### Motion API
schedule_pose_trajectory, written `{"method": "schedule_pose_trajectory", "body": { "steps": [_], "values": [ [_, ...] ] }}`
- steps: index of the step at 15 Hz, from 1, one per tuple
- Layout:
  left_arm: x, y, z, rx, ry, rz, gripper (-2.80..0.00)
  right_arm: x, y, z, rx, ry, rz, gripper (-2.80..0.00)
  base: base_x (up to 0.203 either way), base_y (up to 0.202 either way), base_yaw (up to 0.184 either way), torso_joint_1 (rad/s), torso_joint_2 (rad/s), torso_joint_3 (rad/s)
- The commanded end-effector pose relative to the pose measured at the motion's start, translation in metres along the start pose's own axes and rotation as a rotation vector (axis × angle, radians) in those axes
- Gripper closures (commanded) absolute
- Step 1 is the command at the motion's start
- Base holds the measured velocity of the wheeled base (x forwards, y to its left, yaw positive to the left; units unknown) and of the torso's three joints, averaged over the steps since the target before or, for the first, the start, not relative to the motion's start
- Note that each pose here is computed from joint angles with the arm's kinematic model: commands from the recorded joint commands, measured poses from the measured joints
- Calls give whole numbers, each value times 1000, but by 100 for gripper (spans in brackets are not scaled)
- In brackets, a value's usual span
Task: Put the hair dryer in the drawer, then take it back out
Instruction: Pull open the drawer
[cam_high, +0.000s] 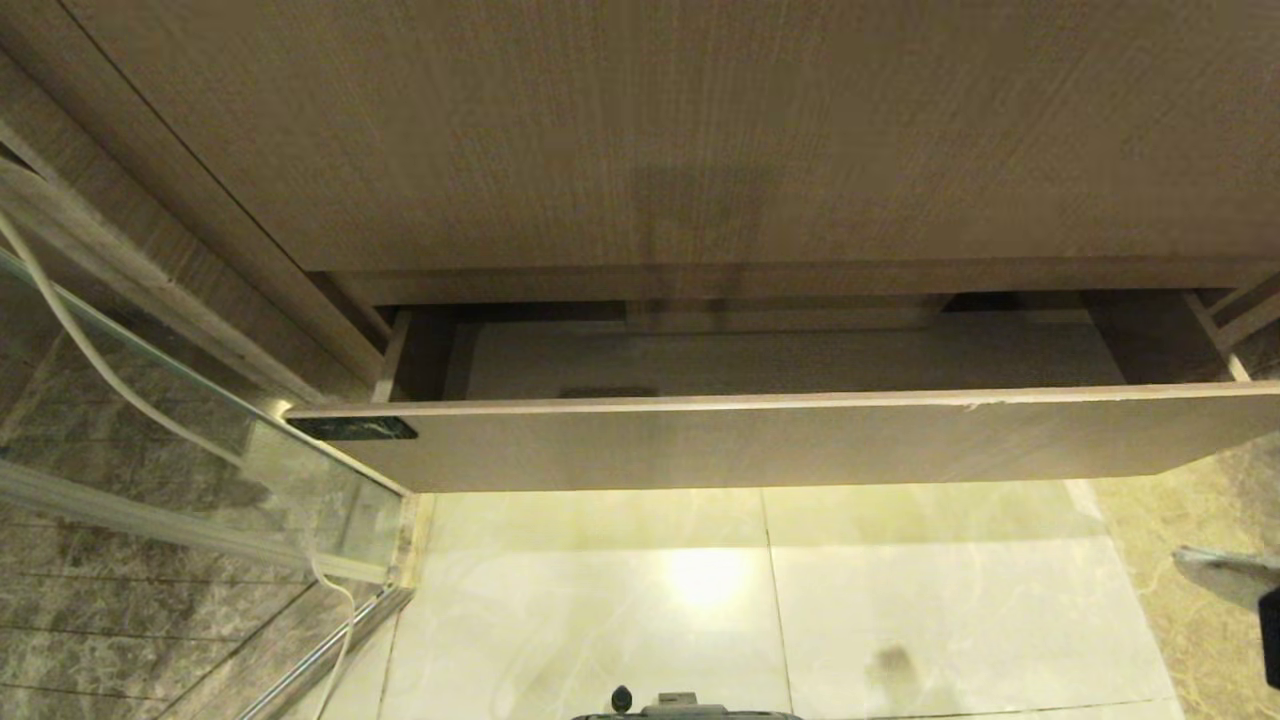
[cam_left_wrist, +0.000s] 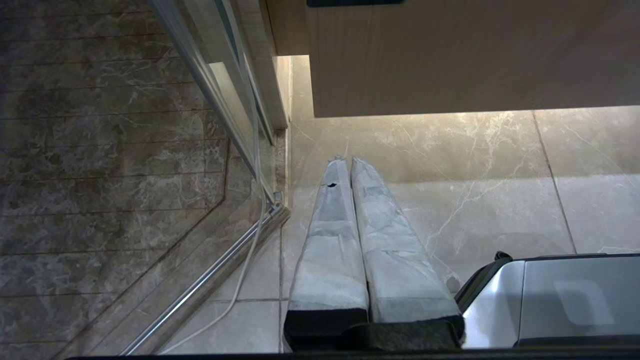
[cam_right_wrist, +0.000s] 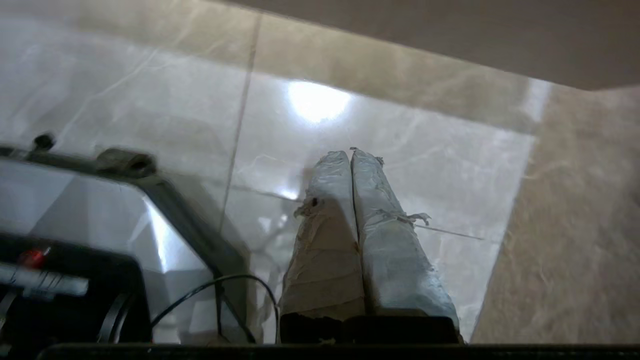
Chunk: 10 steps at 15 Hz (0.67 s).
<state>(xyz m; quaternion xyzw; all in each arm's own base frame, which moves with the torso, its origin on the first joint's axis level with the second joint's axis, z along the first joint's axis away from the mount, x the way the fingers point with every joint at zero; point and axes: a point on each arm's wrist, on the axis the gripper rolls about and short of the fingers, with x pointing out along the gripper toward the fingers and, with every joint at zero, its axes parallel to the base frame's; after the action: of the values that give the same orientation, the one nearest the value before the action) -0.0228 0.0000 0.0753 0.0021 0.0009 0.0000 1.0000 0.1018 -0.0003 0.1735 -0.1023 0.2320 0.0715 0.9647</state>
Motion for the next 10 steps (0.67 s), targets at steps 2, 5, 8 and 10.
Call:
{"method": "schedule_pose_trajectory", "body": {
  "steps": [2, 5, 8, 10],
  "values": [
    [0, 0, 0, 0, -2, 0, 0, -39, 15, -51, 67, -146, -140, 0, 0, 0, 0, 0, 0, 0],
    [0, 0, 0, 0, 0, 0, 0, -52, 24, -84, 118, -230, -155, 0, 0, 0, 0, 0, 0, 0],
    [0, 0, 0, -1, 0, 0, 0, -64, 31, -109, 148, -313, -157, 0, 0, 0, 0, 0, 0, 0],
    [0, 0, 0, -1, 0, 0, 0, -71, 36, -126, 154, -357, -159, 0, 0, 0, 0, 0, 0, 0]
  ]
}}
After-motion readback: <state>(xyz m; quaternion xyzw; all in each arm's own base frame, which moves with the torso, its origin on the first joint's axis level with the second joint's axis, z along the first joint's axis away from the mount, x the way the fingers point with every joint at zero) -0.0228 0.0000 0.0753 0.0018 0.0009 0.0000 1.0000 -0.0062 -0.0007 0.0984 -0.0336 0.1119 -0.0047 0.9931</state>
